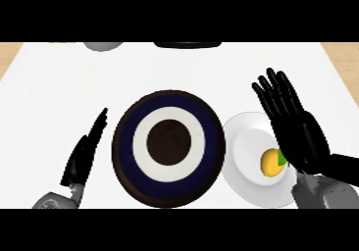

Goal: Pick the lemon from the plate and place it in the plate

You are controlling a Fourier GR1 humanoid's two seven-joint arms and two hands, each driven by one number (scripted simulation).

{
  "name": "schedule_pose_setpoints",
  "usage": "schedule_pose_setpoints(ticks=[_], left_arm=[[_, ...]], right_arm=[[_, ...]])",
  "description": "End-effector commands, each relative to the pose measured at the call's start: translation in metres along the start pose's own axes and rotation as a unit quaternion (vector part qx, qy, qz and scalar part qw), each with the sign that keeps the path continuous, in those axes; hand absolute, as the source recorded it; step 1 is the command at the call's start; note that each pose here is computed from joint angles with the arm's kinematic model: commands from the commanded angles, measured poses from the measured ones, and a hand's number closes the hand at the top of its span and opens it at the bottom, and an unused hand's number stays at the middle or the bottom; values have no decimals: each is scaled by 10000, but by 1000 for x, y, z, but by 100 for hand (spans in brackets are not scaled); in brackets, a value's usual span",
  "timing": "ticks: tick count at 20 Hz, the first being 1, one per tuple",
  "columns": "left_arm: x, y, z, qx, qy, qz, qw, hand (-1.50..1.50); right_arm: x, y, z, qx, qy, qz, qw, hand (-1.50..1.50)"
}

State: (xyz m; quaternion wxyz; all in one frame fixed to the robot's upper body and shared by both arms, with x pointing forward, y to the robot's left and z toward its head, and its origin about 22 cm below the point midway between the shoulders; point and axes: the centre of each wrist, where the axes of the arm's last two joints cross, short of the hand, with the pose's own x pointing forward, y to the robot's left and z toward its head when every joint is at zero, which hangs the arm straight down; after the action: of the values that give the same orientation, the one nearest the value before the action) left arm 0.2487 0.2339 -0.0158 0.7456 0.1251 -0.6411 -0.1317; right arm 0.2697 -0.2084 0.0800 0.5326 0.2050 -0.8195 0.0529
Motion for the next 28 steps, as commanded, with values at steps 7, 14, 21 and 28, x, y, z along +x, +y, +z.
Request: schedule_pose_setpoints(ticks=[7,14,21,28], left_arm=[[-13,67,6,1052,-216,-602,9924,0],[-29,74,25,871,-281,-662,9936,0],[-26,98,27,809,-430,-605,9940,0],[-13,95,25,736,-596,-606,9937,0]], right_arm=[[-2,-104,114,-4788,579,2108,8503,-150],[3,-54,93,-6898,-1291,2490,6674,-150],[-2,55,111,-6642,-653,2530,7004,-150],[-19,74,186,-6298,1321,3075,7009,-150]])
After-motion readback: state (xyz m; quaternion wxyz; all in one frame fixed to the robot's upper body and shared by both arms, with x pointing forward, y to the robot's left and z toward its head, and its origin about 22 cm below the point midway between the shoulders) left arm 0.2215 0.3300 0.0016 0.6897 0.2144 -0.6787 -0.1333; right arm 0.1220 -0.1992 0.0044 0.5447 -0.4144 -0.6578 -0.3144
